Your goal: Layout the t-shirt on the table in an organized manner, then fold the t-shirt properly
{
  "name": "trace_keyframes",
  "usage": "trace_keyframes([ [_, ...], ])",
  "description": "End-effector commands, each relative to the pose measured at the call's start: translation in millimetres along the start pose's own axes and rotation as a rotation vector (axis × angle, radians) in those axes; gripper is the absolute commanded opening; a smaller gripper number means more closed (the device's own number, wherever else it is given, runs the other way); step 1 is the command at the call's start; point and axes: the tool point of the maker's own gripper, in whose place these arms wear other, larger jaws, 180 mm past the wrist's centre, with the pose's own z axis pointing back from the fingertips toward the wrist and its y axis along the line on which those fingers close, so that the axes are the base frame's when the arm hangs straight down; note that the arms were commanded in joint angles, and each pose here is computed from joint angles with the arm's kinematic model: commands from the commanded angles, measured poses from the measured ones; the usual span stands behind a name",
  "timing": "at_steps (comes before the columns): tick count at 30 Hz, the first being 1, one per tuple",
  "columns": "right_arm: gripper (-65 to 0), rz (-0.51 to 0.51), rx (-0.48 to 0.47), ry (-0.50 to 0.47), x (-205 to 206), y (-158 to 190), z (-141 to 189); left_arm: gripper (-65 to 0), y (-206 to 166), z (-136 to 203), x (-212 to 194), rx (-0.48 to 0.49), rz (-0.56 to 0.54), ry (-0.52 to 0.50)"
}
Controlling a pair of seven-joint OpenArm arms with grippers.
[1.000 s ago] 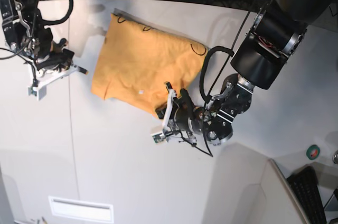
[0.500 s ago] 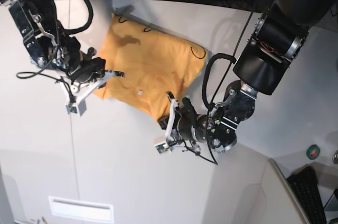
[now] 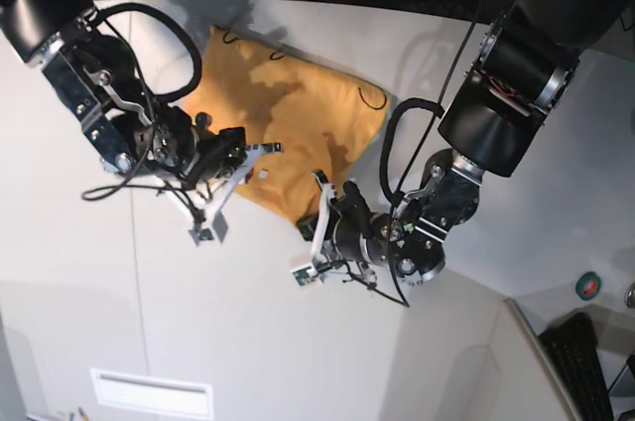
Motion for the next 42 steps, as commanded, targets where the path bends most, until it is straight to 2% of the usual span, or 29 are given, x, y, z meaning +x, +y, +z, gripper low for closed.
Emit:
trace_keyframes([
  [1, -53.0, 0.044, 0.005, -0.041, 19.4, -2.5, 3.2, -65.0, 11.2, 7.8, 21.0, 0.02, -0.015, -0.05],
  [4, -53.0, 0.103, 0.018, -0.043, 28.8, -5.9, 1.2, -65.0, 10.3, 7.3, 22.4, 0.018, -0.015, -0.053],
  [13, -53.0, 0.159, -0.01, -0.037, 52.5, -24.5, -6.5, -65.0, 3.3, 7.5, 27.7, 0.012, -0.022, -0.077],
  [25, -53.7, 0.155, -0.026, -0.027, 52.4, -33.3, -7.0, -65.0, 4.6, 7.6, 21.2, 0.013, -0.017, -0.059],
  [26, -53.7, 0.155, -0.026, -0.027, 52.4, -33.3, -7.0, -60.4, 2.8, 6.7, 17.9, 0.01, -0.01, -0.056],
  [29, -53.7, 0.155, -0.026, -0.021, 50.1, -33.8, -7.4, -31.6, 1.0, 6.5, 13.9, 0.007, 0.022, -0.067],
  [30, -53.7, 0.156, -0.032, -0.02, 49.7, -36.7, -6.8, -24.0, 7.1, 10.5, 15.8, 0.022, 0.052, -0.091],
  [31, -53.7, 0.155, -0.037, -0.014, 47.0, -39.7, -6.7, -19.1, 11.5, 13.3, 12.9, 0.035, 0.103, -0.117],
  [32, -53.7, 0.153, -0.04, -0.011, 45.6, -41.4, -6.6, -16.8, 17.1, 18.0, 9.4, 0.053, 0.149, -0.142],
  [34, -53.7, 0.153, -0.043, -0.011, 45.4, -42.8, -6.3, -16.6, 28.1, 34.6, 3.1, 0.108, 0.241, -0.215],
  [36, -53.7, 0.152, -0.043, -0.008, 43.9, -42.8, -6.7, -17.6, 29.5, 53.9, -20.4, 0.172, 0.337, -0.27],
  [38, -53.9, 0.151, -0.044, -0.005, 42.2, -43.5, -6.9, -20.6, 23.7, 75.0, -55.9, 0.239, 0.396, -0.274],
  [40, -54.0, 0.151, -0.041, -0.004, 40.4, -42.9, -6.5, -26.0, 11.0, 95.6, -88.6, 0.286, 0.416, -0.25],
  [42, -56.9, 0.149, -0.042, -0.011, 36.4, -45.0, -3.4, -36.4, -11.5, 109.1, -113.0, 0.305, 0.429, -0.222],
])
